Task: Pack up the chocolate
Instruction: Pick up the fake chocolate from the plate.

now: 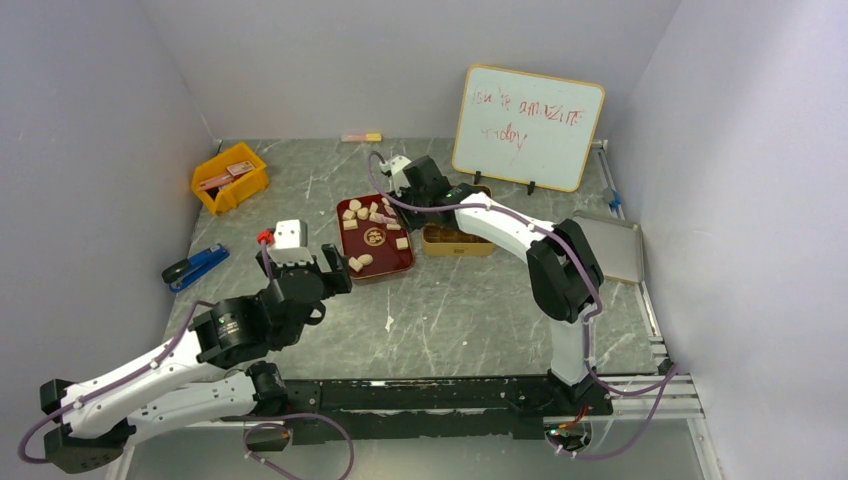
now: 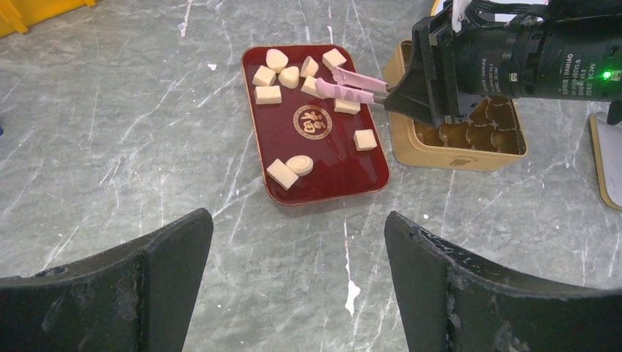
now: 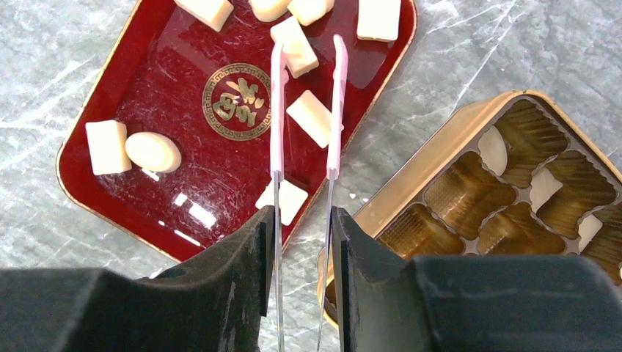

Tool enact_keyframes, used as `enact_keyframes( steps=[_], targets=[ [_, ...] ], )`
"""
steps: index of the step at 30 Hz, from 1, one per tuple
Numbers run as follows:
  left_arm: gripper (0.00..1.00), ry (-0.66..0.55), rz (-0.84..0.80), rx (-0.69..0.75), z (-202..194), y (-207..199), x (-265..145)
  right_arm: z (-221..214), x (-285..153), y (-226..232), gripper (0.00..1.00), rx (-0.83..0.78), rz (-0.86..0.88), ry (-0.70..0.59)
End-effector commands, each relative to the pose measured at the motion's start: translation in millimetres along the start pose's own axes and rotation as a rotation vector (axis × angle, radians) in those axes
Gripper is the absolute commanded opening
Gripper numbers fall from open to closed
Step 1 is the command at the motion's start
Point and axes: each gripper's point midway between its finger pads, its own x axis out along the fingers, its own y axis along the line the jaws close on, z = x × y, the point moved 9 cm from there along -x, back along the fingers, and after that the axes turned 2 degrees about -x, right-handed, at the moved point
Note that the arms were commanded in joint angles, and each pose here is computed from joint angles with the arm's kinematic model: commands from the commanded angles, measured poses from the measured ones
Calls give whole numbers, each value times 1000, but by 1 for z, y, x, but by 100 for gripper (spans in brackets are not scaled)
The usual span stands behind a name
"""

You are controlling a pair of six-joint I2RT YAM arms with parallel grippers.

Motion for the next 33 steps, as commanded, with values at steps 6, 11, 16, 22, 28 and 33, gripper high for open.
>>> enact_keyframes(
  steps=[6,11,16,22,28,33],
  targets=[
    [91,-31,-10,-31,11,-8,-1,16,-3,-2,38,-32,53,-60],
    [91,-29,-10,-33,11,-9,0,14,2,-5,38,-34,63,-52],
    [91,-29,-8,-32,10,-9,0,13,7,-10,38,-28,60,-52],
    [91,-29,-3,-26,10,-10,1,13,15,-13,37,-28,74,-42],
    [92,-31,-1,-25,10,-10,2,13,20,-12,32,-29,97,-27],
    [92,-31,-3,-24,10,-11,2,14,16,-11,12,-20,106,-32]
  ],
)
